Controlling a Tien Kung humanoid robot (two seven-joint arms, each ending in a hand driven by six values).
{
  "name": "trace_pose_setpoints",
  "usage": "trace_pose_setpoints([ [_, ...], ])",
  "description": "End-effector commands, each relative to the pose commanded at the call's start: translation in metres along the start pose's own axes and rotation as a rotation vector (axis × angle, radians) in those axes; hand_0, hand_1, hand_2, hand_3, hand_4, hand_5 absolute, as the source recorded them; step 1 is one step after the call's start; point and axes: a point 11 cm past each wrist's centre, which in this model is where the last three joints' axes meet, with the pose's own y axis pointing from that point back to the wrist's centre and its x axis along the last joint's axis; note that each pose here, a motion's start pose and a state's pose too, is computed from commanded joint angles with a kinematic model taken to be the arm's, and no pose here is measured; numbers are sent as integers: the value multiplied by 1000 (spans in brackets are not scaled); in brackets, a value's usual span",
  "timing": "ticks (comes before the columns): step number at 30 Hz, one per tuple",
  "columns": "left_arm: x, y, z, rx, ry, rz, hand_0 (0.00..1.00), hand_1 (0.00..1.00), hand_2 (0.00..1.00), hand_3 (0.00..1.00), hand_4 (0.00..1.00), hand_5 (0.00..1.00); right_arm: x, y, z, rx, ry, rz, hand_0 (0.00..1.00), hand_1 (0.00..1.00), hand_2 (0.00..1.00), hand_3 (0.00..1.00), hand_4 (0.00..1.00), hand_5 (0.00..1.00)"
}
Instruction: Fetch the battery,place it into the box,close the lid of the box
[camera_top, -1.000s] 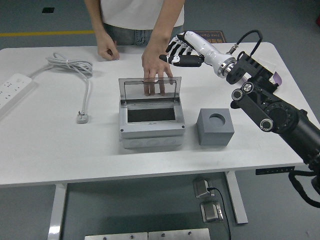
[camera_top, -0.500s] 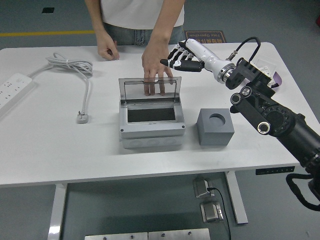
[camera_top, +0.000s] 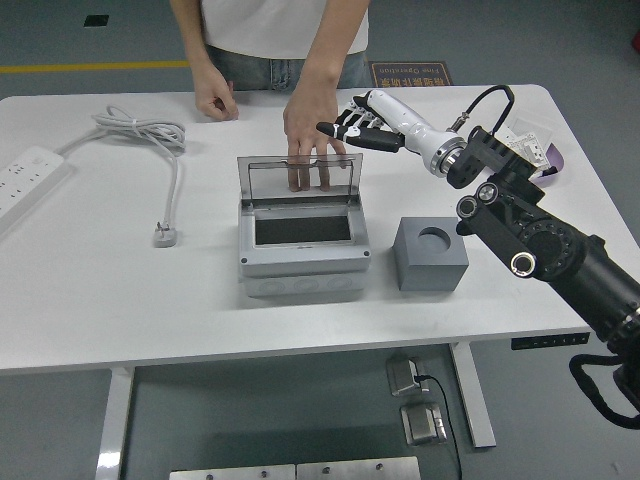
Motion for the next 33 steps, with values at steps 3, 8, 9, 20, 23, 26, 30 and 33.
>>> trace_pose_setpoints([
  [3, 0, 0, 0, -1, 0, -1, 588, 400, 589, 640, 714, 225, -3, 1, 1, -3, 1, -7, 408, 474, 547, 559, 998, 886],
  [8, -1, 0, 1, -2, 0, -2, 588, 400, 588, 640, 714, 225, -6, 2, 4, -8, 1, -14, 415, 480, 547, 558, 998, 885],
  [9, -1, 0, 1, -2, 0, -3, 588, 400, 588, 640, 714, 225, -7, 3, 4, -9, 1, -15, 415, 480, 547, 558, 998, 885],
  [20, -2, 0, 0, -1, 1, -4, 588, 401, 588, 641, 714, 226, -17, 7, 6, -10, 0, -37, 421, 478, 553, 558, 998, 875],
  [23, -3, 0, -1, 1, 1, -5, 588, 401, 588, 641, 714, 226, -22, 7, 4, -3, -2, -43, 421, 478, 553, 558, 998, 875],
  [26, -3, -1, -2, 2, 2, -5, 588, 402, 588, 640, 714, 225, -26, 8, 0, 8, -3, -50, 420, 477, 552, 558, 998, 873],
  [30, -3, -1, -2, 3, 3, -6, 588, 402, 588, 640, 714, 225, -33, 9, -7, 27, -2, -63, 420, 477, 552, 558, 998, 873],
  [33, -4, -1, -2, 2, 3, -6, 588, 402, 589, 641, 714, 225, -37, 11, -12, 40, 1, -70, 417, 477, 550, 558, 998, 871],
])
